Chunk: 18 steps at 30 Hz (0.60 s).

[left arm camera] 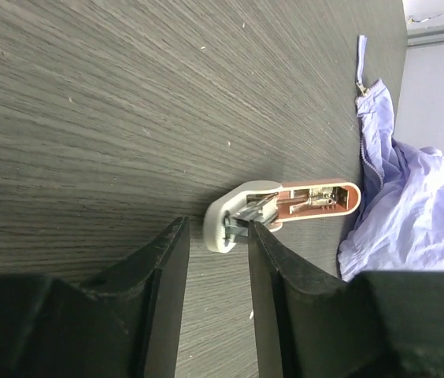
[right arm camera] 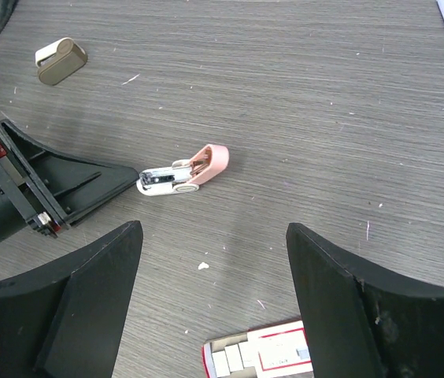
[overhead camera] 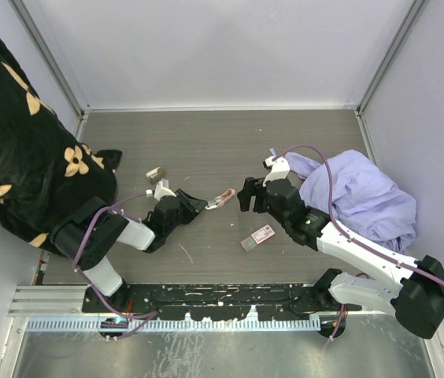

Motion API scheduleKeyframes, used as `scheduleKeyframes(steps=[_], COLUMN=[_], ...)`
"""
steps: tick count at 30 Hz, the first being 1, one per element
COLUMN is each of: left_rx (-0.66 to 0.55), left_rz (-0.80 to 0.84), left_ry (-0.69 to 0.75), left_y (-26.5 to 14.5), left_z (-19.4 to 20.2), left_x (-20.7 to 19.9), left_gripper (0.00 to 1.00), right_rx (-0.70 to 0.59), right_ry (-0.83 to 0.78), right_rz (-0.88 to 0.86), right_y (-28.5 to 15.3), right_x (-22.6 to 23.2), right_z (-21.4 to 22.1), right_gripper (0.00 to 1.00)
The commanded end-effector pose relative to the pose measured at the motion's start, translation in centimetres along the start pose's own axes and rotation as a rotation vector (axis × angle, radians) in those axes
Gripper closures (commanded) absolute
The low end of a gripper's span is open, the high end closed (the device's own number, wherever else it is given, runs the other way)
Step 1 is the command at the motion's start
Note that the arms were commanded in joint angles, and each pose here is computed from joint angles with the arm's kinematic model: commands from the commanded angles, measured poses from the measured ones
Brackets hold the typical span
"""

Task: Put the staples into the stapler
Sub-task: Place the stapler at the center of the board.

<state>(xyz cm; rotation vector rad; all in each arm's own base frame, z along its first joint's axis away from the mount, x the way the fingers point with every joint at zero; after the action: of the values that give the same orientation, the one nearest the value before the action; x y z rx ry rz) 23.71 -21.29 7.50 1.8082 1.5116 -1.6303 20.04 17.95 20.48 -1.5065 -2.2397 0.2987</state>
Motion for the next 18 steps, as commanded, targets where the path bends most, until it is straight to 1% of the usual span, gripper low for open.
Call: scheduleKeyframes(steps=[1,5,9,11,12,13,14,16,18], left_rx=[-0.052,-0.074,-0.109,-0.135,-0.143,-0.143,-0.147,-0.117,-0.058], left_rz=[0.015,-0.027,-0.056,-0.064,-0.062,-0.069,-0.074,-0.122,-0.135], left_ry=[0.039,0.061,0.115,0.156,0.204,0.253,0.305,0.437,0.536], left_y=[-0.7,-1.4,-2.6,-3.5,-4.0,-4.6,-5.3,-6.5,-7.3], left_z=[-0.9,-1.5,-2.5,-3.4,-3.9,-4.6,-5.6,-7.6,-9.9], left_x=[-0.7,-0.3,-0.6,-1.1,-1.5,-2.0,-2.9,-3.9,-4.9], left_gripper=[0.62,0.56,0.51,0.44,0.39,0.31,0.26,0.19,0.16], right_rx=[-0.077,-0.085,-0.091,-0.092,-0.093,-0.097,-0.101,-0.107,-0.114], right_ry=[0.04,0.046,0.045,0.04,0.035,0.029,0.025,0.015,0.006], right_rz=[-0.014,-0.015,-0.019,-0.025,-0.027,-0.031,-0.034,-0.042,-0.049], right_y=[-0.4,-0.6,-0.8,-0.8,-0.9,-1.0,-1.0,-1.2,-1.2], right_x=[0.3,0.3,0.3,0.3,0.3,0.3,0.3,0.4,0.4], right_z=[-1.5,-1.7,-1.8,-1.8,-1.9,-2.0,-2.1,-2.3,-2.4], right_gripper=[0.2,0.2,0.2,0.2,0.2,0.2,0.2,0.2,0.2])
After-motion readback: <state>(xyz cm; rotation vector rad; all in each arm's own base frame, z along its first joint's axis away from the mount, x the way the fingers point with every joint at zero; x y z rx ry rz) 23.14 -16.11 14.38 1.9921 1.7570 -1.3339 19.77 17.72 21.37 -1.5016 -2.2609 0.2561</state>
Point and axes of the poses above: each gripper's point midway between its finger pads, its own y axis out along the fingers, its own x axis along the line the jaws close on, z = x × y, the point moved 9 cm from there along -y, back along the fingers, and after that the axes turned 4 degrees about -y, right-handed, at the moved point
